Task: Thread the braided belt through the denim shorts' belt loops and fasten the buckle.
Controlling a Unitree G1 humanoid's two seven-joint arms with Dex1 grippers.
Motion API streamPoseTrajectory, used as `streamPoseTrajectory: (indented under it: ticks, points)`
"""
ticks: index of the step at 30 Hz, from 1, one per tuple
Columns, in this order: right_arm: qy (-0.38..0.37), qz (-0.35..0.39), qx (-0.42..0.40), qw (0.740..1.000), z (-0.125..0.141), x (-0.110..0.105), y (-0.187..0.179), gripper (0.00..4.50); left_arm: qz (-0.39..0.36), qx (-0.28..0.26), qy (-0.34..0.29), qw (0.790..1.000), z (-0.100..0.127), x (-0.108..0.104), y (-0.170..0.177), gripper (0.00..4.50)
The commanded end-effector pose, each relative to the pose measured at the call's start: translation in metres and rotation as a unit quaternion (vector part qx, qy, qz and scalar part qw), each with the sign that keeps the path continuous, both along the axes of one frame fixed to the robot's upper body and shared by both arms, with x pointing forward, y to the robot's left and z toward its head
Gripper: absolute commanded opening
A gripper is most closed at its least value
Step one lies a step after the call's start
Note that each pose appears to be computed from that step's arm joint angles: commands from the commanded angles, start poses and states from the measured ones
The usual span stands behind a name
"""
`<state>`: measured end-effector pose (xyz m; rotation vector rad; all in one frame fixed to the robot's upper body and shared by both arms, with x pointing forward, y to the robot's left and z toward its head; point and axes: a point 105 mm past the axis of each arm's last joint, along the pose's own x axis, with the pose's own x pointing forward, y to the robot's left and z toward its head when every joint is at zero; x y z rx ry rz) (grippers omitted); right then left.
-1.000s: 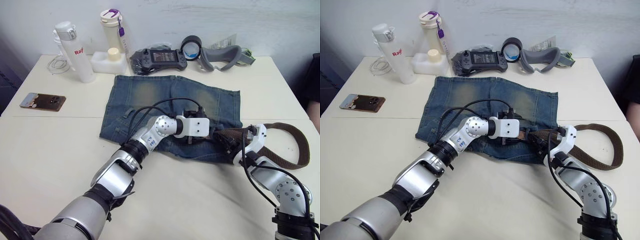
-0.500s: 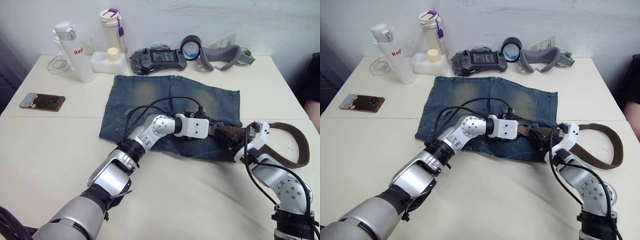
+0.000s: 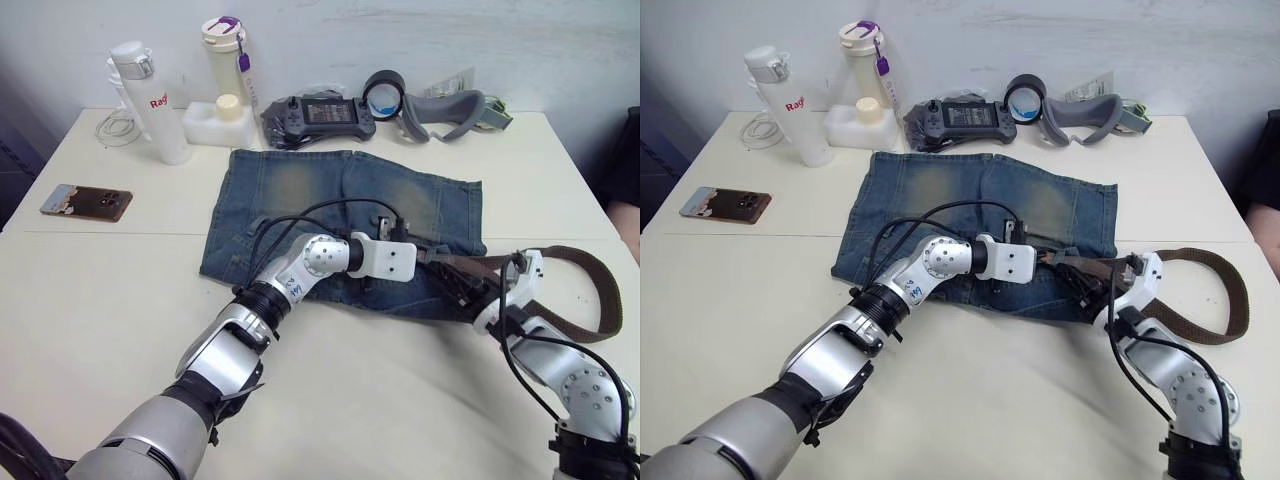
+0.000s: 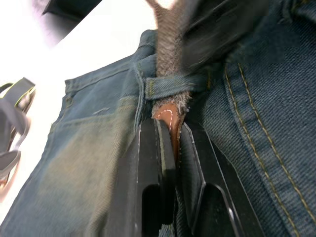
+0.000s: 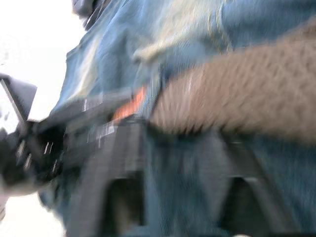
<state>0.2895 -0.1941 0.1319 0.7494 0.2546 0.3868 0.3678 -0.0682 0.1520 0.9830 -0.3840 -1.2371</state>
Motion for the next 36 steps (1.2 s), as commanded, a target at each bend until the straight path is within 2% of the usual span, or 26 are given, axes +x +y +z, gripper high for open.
streamPoseTrajectory:
  ticks: [1, 3, 5, 7, 11, 14, 18, 19, 22, 29, 36]
  points:
    - [-0.071, 0.030, -0.031, 0.997, 0.034, -0.017, -0.004, 3.57, 0.006, -0.035, -0.004, 0.999, 0.022, 0.005, -0.001, 0.00]
    - [-0.122, 0.061, -0.086, 0.987, 0.050, -0.027, 0.000, 4.43, 0.006, -0.034, 0.010, 0.999, 0.020, 0.005, 0.000, 0.00]
    - [-0.157, 0.114, -0.145, 0.970, 0.058, -0.037, 0.015, 4.43, -0.004, -0.040, 0.027, 0.999, 0.022, 0.002, -0.001, 0.00]
    - [-0.172, 0.144, -0.200, 0.954, 0.055, -0.038, 0.027, 4.43, -0.013, -0.037, 0.037, 0.999, 0.024, 0.000, -0.003, 0.00]
    - [-0.132, 0.160, -0.282, 0.937, 0.023, -0.023, 0.037, 4.43, -0.029, -0.011, 0.049, 0.998, 0.022, -0.005, -0.004, 0.00]
    - [-0.075, 0.131, -0.308, 0.939, -0.007, -0.009, 0.029, 3.63, -0.036, 0.000, 0.055, 0.998, 0.022, -0.007, -0.003, 0.00]
    - [-0.006, 0.082, -0.328, 0.941, -0.036, 0.002, 0.009, 1.60, -0.034, 0.012, 0.059, 0.998, 0.029, -0.005, 0.005, 0.00]
    - [0.001, 0.079, -0.330, 0.941, -0.040, 0.002, 0.007, 0.90, -0.033, 0.014, 0.060, 0.998, 0.031, -0.005, 0.007, 0.00]
    - [0.028, 0.072, -0.332, 0.940, -0.049, 0.002, 0.000, 0.10, -0.024, 0.026, 0.051, 0.998, 0.040, 0.000, 0.019, 0.00]
    - [0.048, 0.068, -0.311, 0.947, -0.055, 0.003, -0.001, 0.10, 0.012, 0.050, 0.019, 0.998, 0.064, 0.012, 0.054, 0.00]
    - [0.043, 0.071, -0.294, 0.952, -0.052, 0.006, 0.004, 0.10, 0.014, 0.036, 0.042, 0.998, 0.060, 0.007, 0.057, 0.00]
